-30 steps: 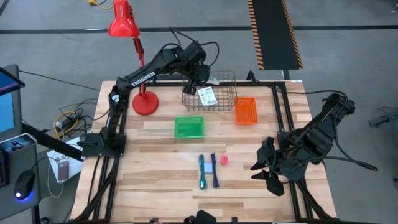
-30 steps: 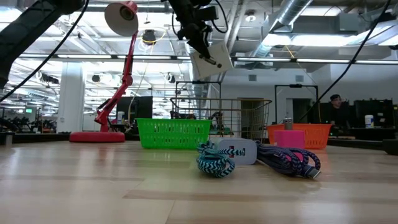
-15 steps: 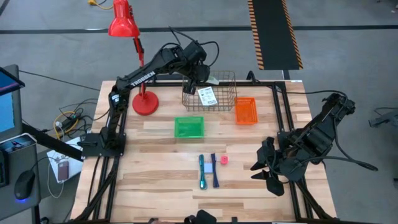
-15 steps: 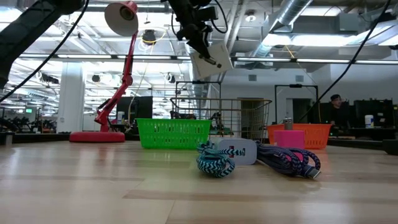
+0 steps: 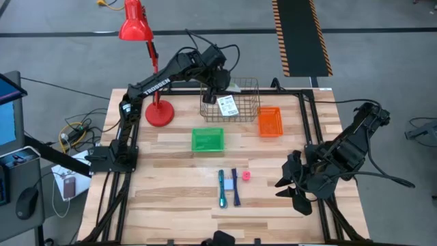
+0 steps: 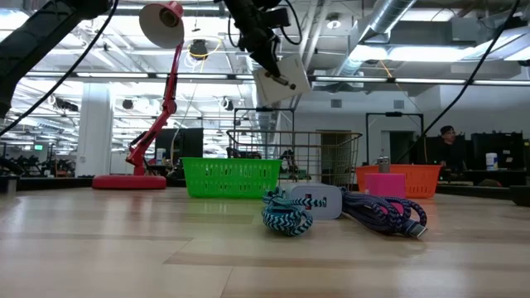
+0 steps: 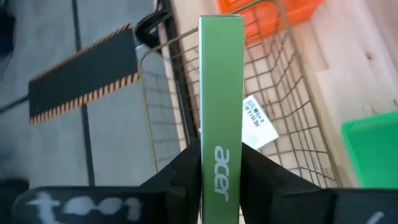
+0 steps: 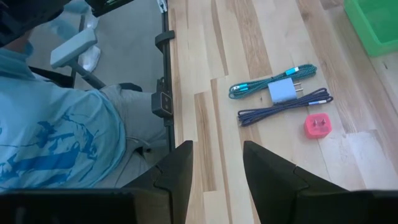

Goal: Pick and place items into bin
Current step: Put the white card reader box into the gold wire basket, then put the pink charger adapter into the orange bin

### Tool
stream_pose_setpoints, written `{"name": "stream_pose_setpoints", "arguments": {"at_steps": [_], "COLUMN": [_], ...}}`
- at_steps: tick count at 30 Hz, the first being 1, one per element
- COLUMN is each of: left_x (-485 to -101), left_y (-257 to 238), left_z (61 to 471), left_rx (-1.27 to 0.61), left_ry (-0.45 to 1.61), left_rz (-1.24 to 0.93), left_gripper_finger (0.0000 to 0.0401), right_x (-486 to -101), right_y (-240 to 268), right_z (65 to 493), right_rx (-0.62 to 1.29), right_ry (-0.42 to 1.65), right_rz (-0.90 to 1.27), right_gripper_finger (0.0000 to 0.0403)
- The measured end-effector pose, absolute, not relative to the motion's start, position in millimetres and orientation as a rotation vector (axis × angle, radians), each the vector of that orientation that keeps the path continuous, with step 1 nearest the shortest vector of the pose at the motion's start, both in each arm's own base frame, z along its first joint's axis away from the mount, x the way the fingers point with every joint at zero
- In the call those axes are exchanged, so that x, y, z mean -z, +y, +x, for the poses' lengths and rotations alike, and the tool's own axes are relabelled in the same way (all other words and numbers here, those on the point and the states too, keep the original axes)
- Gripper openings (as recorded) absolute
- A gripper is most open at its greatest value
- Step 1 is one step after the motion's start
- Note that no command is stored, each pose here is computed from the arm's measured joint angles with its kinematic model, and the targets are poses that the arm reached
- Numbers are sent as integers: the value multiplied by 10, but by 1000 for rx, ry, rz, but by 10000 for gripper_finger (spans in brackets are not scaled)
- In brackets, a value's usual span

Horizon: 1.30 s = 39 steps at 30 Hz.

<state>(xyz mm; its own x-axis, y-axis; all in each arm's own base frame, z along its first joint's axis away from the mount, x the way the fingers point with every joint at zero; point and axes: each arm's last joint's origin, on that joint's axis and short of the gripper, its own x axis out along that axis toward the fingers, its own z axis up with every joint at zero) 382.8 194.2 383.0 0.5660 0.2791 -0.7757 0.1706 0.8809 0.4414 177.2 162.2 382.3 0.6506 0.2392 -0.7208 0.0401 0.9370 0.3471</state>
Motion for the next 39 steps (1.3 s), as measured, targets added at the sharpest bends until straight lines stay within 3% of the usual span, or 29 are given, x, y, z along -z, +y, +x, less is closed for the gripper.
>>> {"name": "stream_pose_setpoints", "arguments": {"at_steps": [8, 21, 32, 39], "left_x": [-3831, -3825, -3820, -3820], "left_y": [1906, 1895, 1854, 1843], "left_z": [3846, 3844, 3856, 3862], "left_rx": [-205, -207, -203, -196], "left_ry": [1002, 1008, 1011, 1014], "left_rz": [411, 396, 385, 401], "left_gripper_finger": [69, 70, 136, 151], "right_x": [-3822, -3822, -3822, -3823], "right_y": [1622, 1621, 1622, 1622], "right_z": [1772, 1772, 1772, 1772], "right_rx": [-116, -116, -116, -116], "right_ry": [860, 860, 860, 859], "right_rz": [349, 349, 350, 349], "right_gripper_finger": [133, 133, 134, 137]}}
